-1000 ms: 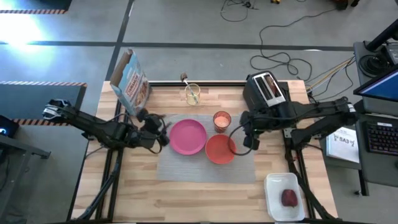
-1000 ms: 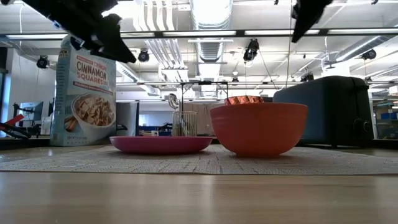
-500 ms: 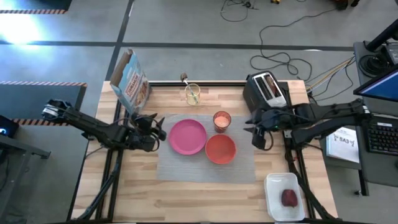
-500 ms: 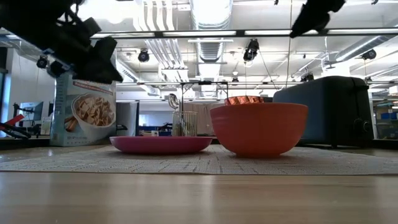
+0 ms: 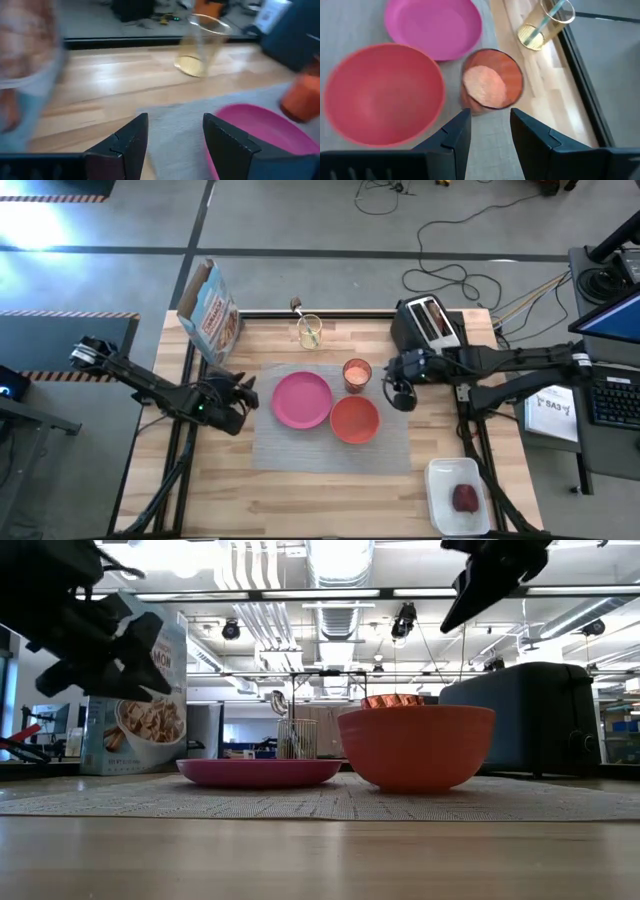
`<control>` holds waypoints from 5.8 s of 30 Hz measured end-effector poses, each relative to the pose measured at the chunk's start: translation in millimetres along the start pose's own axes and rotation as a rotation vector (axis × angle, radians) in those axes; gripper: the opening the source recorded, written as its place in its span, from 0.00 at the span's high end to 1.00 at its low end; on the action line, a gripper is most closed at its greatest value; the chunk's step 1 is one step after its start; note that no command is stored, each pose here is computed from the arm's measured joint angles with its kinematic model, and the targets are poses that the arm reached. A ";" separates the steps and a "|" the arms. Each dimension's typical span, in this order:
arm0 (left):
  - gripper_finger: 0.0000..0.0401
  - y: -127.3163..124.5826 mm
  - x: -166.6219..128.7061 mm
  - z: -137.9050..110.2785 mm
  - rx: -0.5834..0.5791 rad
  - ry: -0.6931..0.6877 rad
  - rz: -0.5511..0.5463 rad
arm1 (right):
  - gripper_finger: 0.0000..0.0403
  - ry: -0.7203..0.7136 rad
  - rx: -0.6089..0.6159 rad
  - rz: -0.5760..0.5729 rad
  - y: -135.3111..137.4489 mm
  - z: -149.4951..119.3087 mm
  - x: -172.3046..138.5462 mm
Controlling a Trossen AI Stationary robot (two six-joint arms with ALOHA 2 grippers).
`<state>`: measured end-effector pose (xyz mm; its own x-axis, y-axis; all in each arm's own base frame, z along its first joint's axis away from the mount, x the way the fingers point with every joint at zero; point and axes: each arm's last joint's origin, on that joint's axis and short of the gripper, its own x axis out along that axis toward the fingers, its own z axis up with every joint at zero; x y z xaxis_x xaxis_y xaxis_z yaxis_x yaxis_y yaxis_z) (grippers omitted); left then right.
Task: Arrange a breakfast setting
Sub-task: Pour the cereals from the cereal box in the orange bowl
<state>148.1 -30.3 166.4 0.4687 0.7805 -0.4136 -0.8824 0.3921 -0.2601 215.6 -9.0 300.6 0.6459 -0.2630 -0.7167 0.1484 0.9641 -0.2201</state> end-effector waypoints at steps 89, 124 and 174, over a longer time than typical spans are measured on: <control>0.62 35.5 -23.6 82.8 0.107 0.360 0.276 | 0.68 0.070 0.135 -0.114 -49.2 -7.2 15.4; 0.24 63.5 52.7 78.8 -0.060 0.244 0.640 | 0.68 0.070 0.135 -0.115 -49.2 -7.2 15.3; 0.28 25.8 87.5 79.3 0.122 0.479 0.597 | 0.68 0.070 0.135 -0.114 -49.2 -7.3 15.3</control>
<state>163.2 86.8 192.7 -0.1458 0.5920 -0.7926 -0.9763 0.0435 0.2121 212.7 -60.7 295.7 0.5663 -0.3685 -0.7373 0.3200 0.9226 -0.2153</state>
